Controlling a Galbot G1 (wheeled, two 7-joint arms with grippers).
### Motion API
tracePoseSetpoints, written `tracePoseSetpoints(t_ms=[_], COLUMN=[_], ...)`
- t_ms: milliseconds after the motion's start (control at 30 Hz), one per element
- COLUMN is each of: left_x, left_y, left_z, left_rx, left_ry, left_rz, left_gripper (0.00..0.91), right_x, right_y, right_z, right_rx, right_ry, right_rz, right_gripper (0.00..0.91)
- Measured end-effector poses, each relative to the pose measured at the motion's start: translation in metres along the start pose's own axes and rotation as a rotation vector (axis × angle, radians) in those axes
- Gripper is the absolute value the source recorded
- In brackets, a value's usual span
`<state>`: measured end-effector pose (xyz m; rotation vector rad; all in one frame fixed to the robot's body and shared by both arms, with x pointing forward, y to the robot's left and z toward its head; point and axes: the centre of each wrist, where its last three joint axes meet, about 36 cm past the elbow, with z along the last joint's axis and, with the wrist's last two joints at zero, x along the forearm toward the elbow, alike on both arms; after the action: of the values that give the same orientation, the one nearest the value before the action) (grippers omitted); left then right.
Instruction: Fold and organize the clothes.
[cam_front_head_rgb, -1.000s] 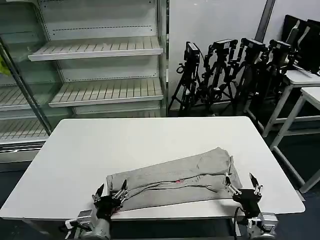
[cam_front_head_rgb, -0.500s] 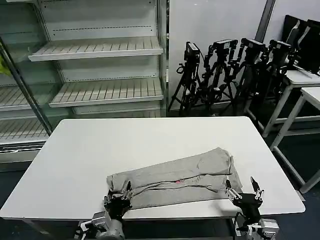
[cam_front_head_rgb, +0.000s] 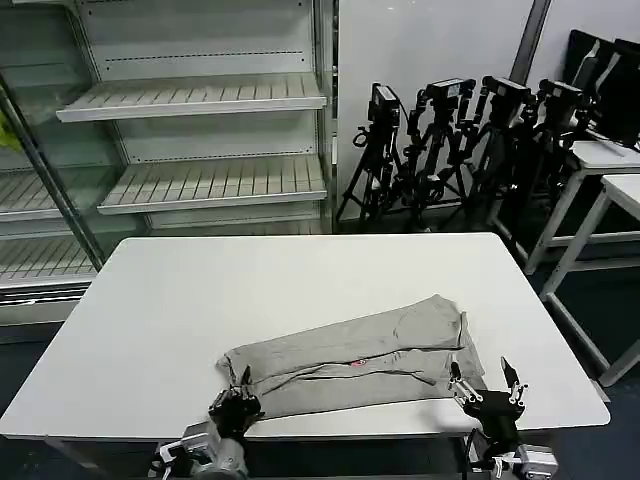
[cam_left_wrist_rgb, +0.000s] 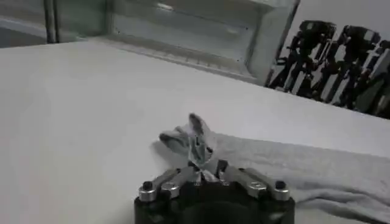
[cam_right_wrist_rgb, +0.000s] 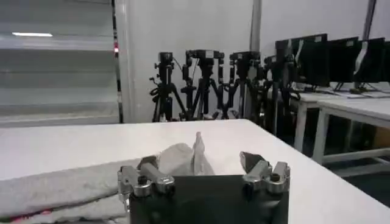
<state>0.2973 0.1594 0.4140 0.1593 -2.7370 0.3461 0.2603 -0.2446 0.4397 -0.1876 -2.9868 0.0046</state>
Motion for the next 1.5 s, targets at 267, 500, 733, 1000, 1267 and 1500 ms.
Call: tracePoseSetpoints(t_ms=[267, 500, 733, 1000, 1267, 1500], left_x=[0.002, -0.004, -0.017, -0.015, -0.001, -0.002], left_y=[0.019, 0.055, 0.108, 0.135, 0.109, 0.072], left_z=[-0.019, -0.046, -0.081, -0.128, -0.142, -0.129], left_rx=[0.04, 0.068, 0.069, 0.126, 0.32, 0.505], left_ry=[-0.017, -0.048, -0.085, -0.118, -0.057, 0.031], left_rz=[-0.006, -0.036, -0.092, -0.061, 0.114, 0.267], left_gripper=[0.04, 0.04, 0.03, 0.04, 0.03, 0.04], right_x=[0.004, 0.006, 0.009, 0.014, 0.02, 0.022], right_y=[0.003, 0.003, -0.001, -0.005, -0.008, -0.004], right_z=[-0.002, -0.002, -0.005, -0.007, -0.007, -0.006], right_rx=[-0.014, -0.017, -0.011, -0.001, 0.007, -0.001], right_ry=[-0.002, 0.001, -0.003, -0.001, 0.008, 0.011], right_rz=[0.01, 0.011, 0.012, 0.014, 0.018, 0.019], right_gripper=[0.907, 0.907, 0.907, 0.907, 0.907, 0.907])
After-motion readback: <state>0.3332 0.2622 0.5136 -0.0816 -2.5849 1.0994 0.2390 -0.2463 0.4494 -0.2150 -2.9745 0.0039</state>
